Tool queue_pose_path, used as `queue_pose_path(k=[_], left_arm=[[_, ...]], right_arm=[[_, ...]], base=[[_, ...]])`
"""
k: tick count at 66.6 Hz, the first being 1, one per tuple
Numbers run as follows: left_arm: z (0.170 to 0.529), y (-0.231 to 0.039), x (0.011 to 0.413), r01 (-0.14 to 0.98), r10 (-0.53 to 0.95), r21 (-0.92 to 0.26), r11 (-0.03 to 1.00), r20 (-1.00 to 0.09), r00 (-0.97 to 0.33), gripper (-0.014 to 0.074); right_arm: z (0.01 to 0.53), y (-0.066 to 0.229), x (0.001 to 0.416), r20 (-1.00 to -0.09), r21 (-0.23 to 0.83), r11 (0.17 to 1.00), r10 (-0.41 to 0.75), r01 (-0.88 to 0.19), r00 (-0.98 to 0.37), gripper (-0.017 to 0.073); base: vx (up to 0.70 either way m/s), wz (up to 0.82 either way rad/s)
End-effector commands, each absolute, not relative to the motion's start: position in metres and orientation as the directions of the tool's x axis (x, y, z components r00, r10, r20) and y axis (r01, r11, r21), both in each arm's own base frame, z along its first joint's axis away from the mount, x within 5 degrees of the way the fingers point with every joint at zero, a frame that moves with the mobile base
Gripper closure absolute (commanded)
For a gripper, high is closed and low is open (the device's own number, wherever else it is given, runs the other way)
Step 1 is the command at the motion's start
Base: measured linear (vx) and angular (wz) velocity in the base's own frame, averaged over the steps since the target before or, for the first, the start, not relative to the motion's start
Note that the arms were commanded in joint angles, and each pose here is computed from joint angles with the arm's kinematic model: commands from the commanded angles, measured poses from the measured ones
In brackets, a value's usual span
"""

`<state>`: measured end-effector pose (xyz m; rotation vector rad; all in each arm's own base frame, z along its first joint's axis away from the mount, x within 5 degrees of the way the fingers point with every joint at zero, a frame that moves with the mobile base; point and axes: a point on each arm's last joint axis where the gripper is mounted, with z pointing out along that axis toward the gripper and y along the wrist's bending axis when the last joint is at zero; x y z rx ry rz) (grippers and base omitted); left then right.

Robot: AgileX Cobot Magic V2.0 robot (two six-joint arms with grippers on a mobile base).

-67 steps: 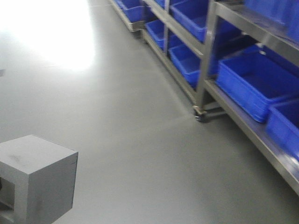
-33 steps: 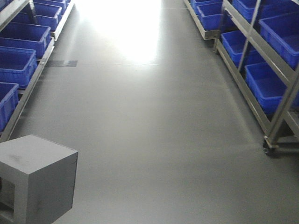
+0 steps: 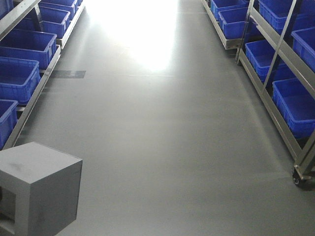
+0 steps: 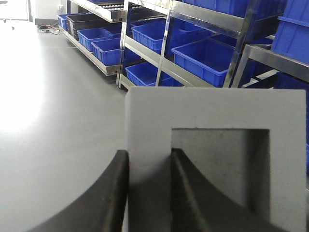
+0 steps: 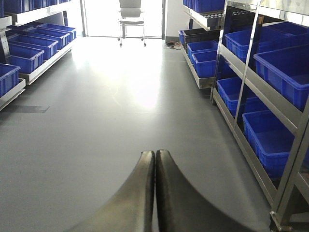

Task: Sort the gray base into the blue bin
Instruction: 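Drive the base down the aisle between blue bin shelves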

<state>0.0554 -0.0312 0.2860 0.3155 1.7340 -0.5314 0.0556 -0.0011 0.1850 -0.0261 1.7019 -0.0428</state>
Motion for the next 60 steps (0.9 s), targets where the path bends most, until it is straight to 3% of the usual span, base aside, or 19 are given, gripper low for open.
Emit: queue_pose_path(k=[1, 60], left_arm=[[0.3046, -0.0333, 0.0549, 0.521, -0.142, -0.192, 0.832, -0.981, -0.134, 0.0601], [0.3046, -0.0333, 0.0549, 0.521, -0.142, -0.192, 0.832, -0.981, -0.134, 0.0601]], right_arm=[[0.1906, -0.0009, 0.0559, -0.997, -0.064, 0.998, -0.064, 0.009, -0.052, 0.0564], [0.1906, -0.0009, 0.0559, -0.997, -0.064, 0.998, -0.064, 0.009, -0.051, 0.0564]], base=[[0.38, -0.04], [0.42, -0.01]])
